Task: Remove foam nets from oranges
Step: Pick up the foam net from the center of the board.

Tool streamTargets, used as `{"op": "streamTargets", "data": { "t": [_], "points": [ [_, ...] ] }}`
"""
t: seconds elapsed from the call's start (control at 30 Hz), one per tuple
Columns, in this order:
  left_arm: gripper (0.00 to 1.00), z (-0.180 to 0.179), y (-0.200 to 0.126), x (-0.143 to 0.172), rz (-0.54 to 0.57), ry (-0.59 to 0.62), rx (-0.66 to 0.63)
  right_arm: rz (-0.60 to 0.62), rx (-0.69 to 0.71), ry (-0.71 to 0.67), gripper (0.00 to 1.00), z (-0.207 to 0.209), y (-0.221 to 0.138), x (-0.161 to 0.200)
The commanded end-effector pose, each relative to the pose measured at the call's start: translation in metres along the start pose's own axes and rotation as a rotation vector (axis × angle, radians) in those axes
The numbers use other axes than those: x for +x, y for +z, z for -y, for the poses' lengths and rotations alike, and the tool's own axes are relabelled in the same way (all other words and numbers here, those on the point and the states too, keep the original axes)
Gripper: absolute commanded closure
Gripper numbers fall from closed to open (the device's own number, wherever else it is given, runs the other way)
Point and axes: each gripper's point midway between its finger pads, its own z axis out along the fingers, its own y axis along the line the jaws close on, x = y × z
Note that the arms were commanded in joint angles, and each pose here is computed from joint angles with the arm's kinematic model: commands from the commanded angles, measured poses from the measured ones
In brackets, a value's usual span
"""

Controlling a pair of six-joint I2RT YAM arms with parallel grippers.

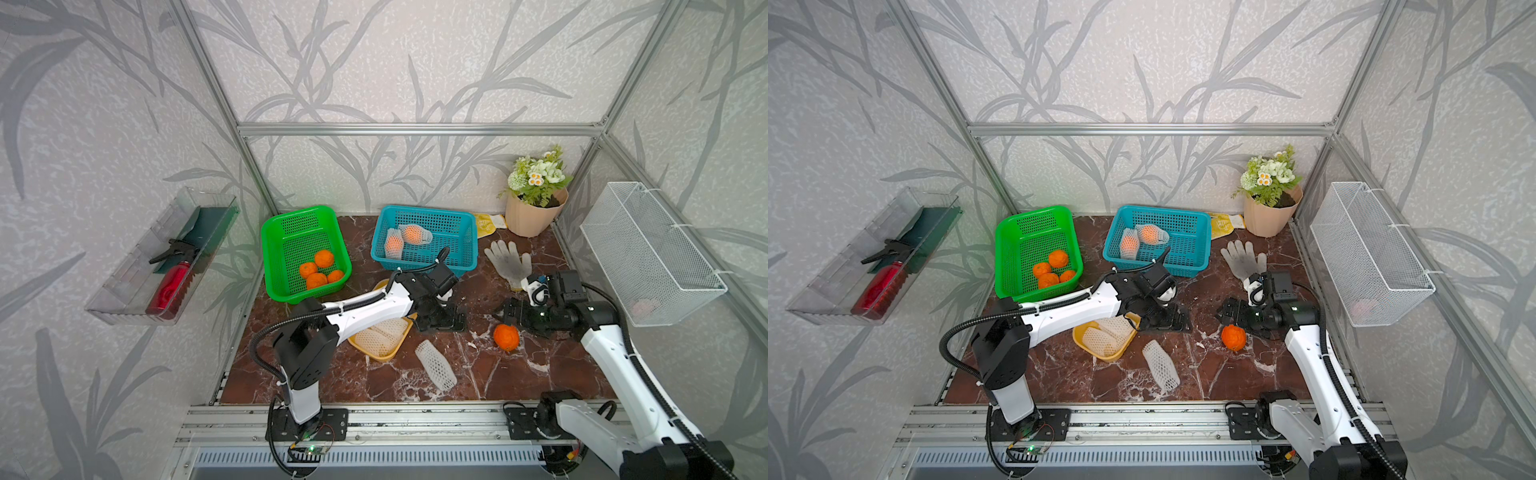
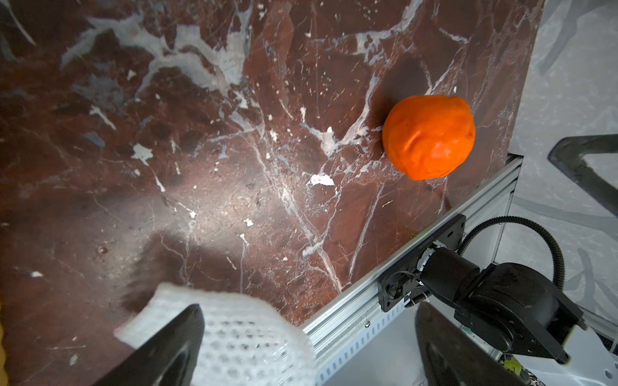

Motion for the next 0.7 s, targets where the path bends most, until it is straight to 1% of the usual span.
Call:
{"op": "streamTargets", "data": {
  "t": [0.0,0.17,0.3,0.43,0.47,0.57,0.67],
  "points": [
    [0.02,-0.005,0.007,0.016,-0.062,-0.046,-0.01,-0.02,-0.03,-0.018,0.01,-0.004,-0.003,0.007],
    [0.04,-0.02,0.015,0.034,-0.118,-0.046,-0.054,-0.023,-0.04,-0.023,0.01,-0.007,-0.004,0.008],
    [0.06,-0.028,0.007,0.044,-0.12,-0.026,-0.104,-0.034,-0.068,-0.016,0.01,-0.01,-0.003,0.01],
    [0.06,-0.026,-0.028,0.045,-0.037,0.004,-0.133,-0.054,-0.167,-0.027,0.01,-0.027,-0.001,0.015],
    [0.06,-0.027,-0.036,0.048,-0.034,0.004,-0.142,-0.059,-0.182,-0.032,0.01,-0.031,0.0,0.017],
    [0.06,-0.036,-0.067,0.074,-0.06,-0.001,-0.189,-0.078,-0.189,-0.047,0.01,-0.034,0.001,0.025],
    [0.06,-0.068,-0.1,0.107,-0.039,-0.057,-0.283,-0.093,-0.209,-0.046,0.01,-0.037,0.003,0.029]
  ]
}}
